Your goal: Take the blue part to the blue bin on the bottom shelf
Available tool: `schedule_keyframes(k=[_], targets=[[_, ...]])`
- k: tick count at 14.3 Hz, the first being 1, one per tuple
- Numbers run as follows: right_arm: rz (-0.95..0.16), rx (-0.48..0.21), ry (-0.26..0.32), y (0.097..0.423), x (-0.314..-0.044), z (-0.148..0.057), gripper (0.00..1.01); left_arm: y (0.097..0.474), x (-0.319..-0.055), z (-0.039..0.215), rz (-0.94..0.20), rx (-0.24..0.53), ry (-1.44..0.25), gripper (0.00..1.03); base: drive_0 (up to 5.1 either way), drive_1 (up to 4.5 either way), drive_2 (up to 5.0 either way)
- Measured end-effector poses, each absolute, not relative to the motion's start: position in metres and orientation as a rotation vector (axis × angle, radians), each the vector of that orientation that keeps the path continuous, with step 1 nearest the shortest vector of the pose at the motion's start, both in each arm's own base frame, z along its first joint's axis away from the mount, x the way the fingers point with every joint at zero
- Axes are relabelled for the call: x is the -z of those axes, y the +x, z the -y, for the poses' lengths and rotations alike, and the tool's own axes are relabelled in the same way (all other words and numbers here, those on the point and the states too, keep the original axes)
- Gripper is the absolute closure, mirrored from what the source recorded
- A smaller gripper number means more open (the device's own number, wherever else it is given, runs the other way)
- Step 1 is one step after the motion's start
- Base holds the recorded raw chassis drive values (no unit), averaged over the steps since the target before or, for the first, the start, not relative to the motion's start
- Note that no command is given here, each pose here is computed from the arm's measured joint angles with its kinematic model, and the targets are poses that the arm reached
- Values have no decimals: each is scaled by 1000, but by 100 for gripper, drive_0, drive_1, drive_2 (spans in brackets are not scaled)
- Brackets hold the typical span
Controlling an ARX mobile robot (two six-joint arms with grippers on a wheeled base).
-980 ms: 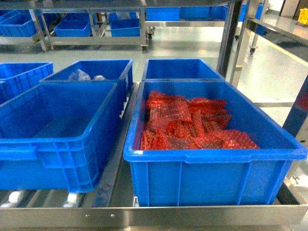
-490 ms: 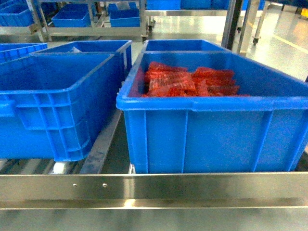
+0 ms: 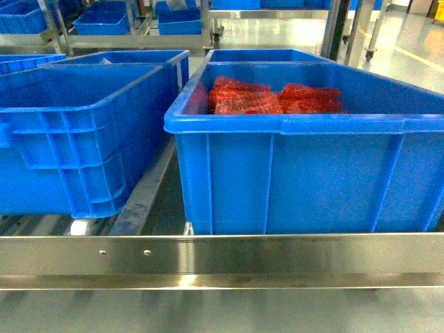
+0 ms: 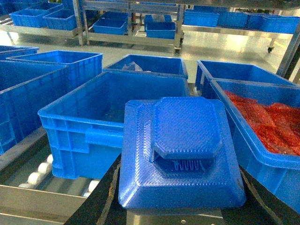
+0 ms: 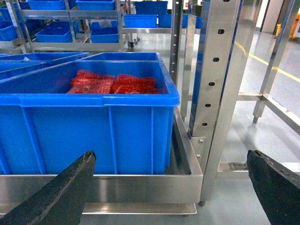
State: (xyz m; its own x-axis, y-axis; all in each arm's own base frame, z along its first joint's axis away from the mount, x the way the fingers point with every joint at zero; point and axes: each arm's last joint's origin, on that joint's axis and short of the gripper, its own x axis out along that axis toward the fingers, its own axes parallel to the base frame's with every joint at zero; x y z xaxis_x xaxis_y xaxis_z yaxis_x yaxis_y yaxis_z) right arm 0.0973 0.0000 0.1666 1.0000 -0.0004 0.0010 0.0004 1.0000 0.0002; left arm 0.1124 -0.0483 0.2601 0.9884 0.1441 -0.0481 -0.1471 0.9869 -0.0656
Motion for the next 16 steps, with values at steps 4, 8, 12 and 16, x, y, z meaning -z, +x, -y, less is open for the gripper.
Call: schedule_keyframes(k=[4,8,12,16], targets=[[1,0,0,97,-167,0,3,112,-260,48,-43,-146,-69,59,0,0,0],[1,0,0,97,-167,0,3,112,-260,48,-43,-146,-69,59,0,0,0],[1,0,0,97,-167,0,3,112,-260,48,-43,-146,-69,59,0,0,0],[1,0,0,97,-167,0,3,112,-260,48,-43,-146,-69,59,0,0,0]])
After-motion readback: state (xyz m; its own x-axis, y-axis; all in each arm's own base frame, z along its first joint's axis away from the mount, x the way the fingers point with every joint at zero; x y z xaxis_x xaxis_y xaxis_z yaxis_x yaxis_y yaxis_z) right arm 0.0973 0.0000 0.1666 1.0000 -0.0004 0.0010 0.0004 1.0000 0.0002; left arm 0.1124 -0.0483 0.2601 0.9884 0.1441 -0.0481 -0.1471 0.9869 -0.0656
